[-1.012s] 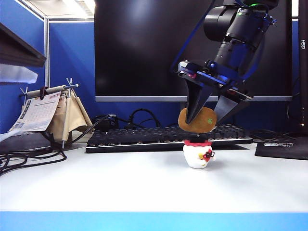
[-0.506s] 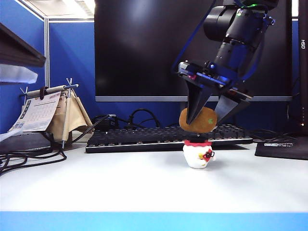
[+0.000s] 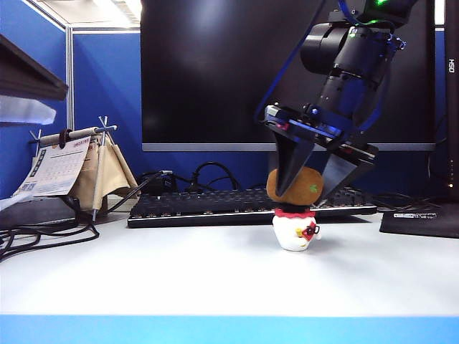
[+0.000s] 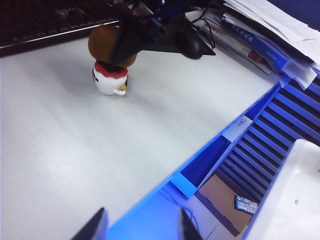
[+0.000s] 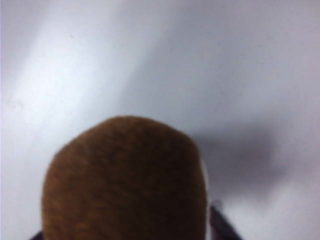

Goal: Place the kiwi on top of the doll with a flat head.

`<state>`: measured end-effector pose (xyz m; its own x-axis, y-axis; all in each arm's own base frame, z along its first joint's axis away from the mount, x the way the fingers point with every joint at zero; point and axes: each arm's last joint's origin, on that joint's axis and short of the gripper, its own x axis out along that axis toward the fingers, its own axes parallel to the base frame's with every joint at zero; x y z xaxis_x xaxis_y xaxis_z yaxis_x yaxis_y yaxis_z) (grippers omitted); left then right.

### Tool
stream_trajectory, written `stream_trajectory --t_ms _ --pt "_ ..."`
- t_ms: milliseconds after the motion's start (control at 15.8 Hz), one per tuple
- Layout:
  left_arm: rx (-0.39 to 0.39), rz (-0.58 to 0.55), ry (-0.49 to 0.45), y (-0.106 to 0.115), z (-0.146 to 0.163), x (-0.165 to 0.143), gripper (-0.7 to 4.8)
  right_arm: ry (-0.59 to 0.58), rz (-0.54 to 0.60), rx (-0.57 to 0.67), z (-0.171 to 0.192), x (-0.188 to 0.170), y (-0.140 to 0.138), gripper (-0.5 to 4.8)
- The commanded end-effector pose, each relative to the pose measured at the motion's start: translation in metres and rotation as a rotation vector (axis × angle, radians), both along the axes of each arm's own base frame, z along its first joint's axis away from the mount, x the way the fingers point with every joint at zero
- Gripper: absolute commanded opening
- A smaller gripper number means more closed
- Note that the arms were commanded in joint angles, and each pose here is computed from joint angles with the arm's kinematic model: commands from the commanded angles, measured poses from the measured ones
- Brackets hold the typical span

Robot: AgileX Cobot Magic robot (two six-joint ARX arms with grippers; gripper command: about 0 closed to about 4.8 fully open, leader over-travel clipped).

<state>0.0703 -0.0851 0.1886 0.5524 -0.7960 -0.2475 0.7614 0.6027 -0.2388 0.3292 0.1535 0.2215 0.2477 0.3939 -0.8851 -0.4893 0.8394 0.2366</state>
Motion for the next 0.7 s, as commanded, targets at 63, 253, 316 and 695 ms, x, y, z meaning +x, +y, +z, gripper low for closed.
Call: stream_trajectory --t_ms 63,253,316,695 --pt "-0.007 -0.003 -0.017 0.0 0.002 0.0 1.84 -0.013 0.002 0.001 0.003 0.0 0.001 4.3" --pt "-0.007 -0.003 -0.017 0.0 0.002 0.0 1.84 -0.014 0.003 0.002 0.003 0.0 0.001 4.33" --pt "-0.007 -0.003 -0.017 0.0 0.002 0.0 1.84 -0.015 0.003 0.003 0.003 0.001 0.001 4.33" --pt "-0.005 -0.004 -0.015 0.0 0.002 0.0 1.84 -0.076 0.025 0.007 0.021 -0.003 -0.001 4.79"
